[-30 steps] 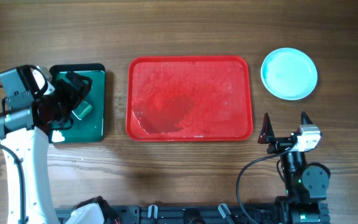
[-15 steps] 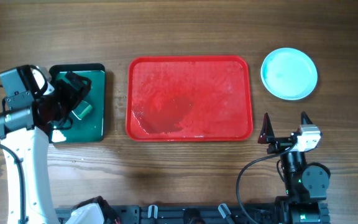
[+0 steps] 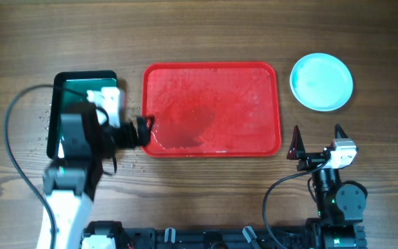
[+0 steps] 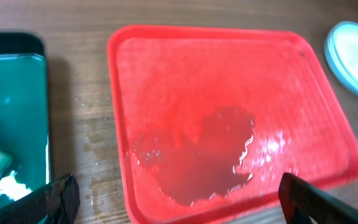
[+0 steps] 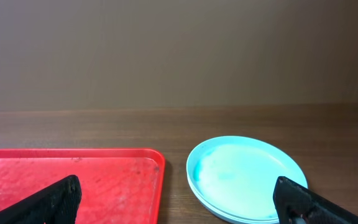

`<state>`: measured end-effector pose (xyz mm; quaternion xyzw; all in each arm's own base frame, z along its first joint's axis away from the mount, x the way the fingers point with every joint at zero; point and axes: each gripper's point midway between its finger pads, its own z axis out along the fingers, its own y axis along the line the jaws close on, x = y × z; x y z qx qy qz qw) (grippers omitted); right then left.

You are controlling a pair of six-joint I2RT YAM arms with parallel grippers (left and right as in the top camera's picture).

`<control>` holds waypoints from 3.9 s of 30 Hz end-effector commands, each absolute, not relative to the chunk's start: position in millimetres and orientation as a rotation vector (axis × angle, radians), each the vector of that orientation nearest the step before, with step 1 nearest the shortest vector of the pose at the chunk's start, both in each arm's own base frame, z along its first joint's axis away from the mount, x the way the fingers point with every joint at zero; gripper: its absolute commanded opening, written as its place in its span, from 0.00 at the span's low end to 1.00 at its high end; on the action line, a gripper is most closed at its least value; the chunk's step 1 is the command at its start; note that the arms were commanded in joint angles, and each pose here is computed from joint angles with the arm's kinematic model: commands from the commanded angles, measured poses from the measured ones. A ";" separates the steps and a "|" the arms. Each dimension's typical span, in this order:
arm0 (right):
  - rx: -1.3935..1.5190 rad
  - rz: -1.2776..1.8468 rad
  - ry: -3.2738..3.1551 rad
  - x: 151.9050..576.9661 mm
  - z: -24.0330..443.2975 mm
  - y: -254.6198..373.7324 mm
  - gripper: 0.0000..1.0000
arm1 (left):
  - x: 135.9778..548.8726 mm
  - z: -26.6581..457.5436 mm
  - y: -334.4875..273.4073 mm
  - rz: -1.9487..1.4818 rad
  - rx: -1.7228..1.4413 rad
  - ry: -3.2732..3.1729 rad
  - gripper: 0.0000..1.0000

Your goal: Clean dirty plates on tray and stack at the side

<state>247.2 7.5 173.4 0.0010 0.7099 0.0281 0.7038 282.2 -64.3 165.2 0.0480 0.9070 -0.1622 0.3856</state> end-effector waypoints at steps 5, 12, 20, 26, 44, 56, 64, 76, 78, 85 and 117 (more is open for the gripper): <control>0.001 0.086 1.570 246.6 175.2 9.8 1.00 | 262.2 151.5 -76.7 -0.340 0.342 2.059 1.00; 0.001 0.086 1.575 246.9 174.0 9.8 1.00 | 257.6 182.0 -76.0 -0.316 0.322 1.709 1.00; 0.001 0.086 1.575 246.9 174.0 9.8 0.99 | 251.6 190.3 -40.3 -0.253 0.053 1.592 1.00; 0.001 0.086 1.575 246.9 174.0 9.8 1.00 | 249.6 168.0 -11.5 -0.272 -0.181 1.599 1.00; 0.001 0.086 1.575 246.9 174.0 9.8 1.00 | 246.0 156.2 4.4 -0.045 -0.057 1.646 1.00; 0.001 0.086 1.575 246.9 174.0 9.8 1.00 | 245.9 156.0 4.5 -0.013 -0.023 1.647 1.00; 0.001 0.085 1.575 246.9 174.0 9.7 1.00 | 245.9 156.0 5.1 -0.014 -0.030 1.647 1.00; 0.001 0.086 1.575 246.9 174.0 9.8 1.00 | 246.1 157.2 0.1 -0.027 -0.054 1.642 1.00; 0.001 0.086 1.575 246.9 174.0 9.8 1.00 | 246.0 157.7 4.2 -0.031 -0.096 1.638 1.00; 0.001 0.086 1.575 246.9 174.0 9.8 1.00 | 245.8 158.2 8.4 0.012 -0.091 1.636 1.00; 0.001 0.086 1.575 246.9 174.0 9.8 1.00 | 245.9 156.3 8.2 0.021 -0.039 1.646 1.00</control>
